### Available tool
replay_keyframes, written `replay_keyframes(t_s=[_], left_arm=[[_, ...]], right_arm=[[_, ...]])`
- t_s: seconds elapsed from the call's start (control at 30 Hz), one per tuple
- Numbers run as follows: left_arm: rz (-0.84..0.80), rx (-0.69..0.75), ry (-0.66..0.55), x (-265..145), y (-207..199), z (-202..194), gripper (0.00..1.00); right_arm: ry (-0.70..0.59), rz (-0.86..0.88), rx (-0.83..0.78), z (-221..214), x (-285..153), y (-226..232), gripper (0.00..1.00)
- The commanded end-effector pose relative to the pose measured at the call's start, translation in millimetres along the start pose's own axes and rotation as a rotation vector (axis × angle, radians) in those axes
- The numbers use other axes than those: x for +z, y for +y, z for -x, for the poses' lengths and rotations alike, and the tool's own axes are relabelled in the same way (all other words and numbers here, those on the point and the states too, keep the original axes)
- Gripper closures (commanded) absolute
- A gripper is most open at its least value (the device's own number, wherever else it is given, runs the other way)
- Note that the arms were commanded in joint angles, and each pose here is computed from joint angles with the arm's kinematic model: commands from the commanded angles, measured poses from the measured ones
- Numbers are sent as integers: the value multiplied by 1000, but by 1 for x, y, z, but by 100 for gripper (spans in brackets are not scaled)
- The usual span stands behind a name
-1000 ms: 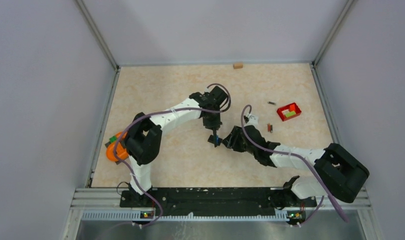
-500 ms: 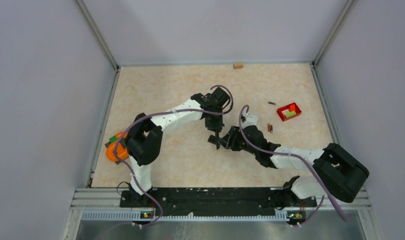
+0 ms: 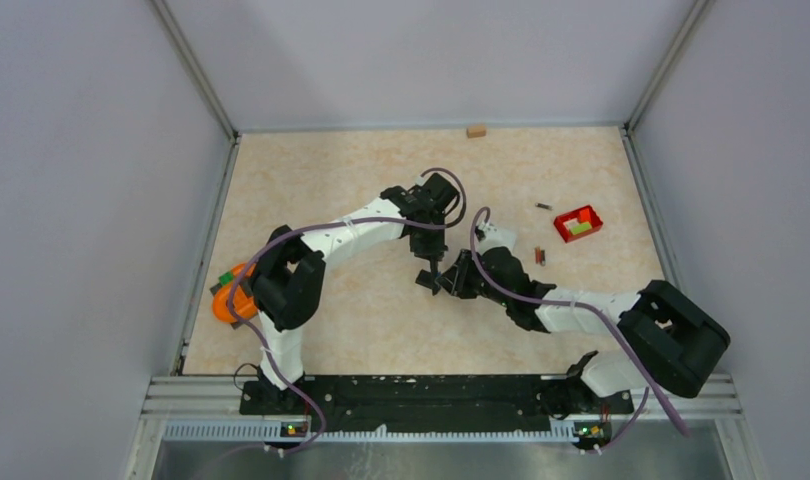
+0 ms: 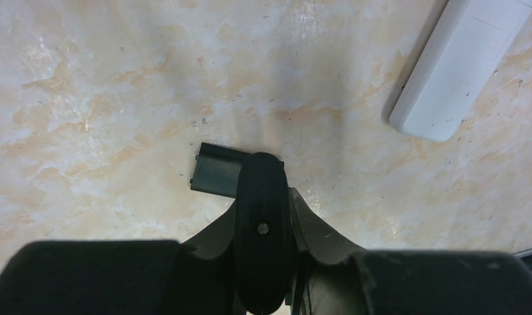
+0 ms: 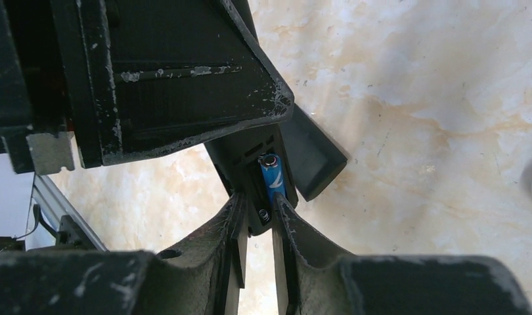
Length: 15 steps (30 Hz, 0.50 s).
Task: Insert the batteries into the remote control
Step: Remove the battery from the remote control.
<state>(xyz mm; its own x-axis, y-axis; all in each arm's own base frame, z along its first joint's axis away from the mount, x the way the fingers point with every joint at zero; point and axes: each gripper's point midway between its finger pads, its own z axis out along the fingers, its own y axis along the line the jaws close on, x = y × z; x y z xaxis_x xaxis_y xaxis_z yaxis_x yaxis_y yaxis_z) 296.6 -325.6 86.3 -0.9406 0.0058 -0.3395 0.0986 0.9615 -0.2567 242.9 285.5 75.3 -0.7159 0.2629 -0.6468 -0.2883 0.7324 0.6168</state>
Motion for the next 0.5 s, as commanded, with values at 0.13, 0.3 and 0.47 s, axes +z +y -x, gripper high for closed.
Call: replay_keyframes(t_s=[0.13, 0.3, 0.47], left_arm=[[-82, 4, -28, -21, -15, 7, 100], [-77, 3, -25, -19, -13, 7, 100], [-85, 2, -31, -20, -14, 9, 100]], right_arm=[[-93, -78, -37, 24, -10, -10, 75], [-99, -151, -33, 27, -13, -22, 75], [-73, -19, -61, 23, -7, 2, 71]])
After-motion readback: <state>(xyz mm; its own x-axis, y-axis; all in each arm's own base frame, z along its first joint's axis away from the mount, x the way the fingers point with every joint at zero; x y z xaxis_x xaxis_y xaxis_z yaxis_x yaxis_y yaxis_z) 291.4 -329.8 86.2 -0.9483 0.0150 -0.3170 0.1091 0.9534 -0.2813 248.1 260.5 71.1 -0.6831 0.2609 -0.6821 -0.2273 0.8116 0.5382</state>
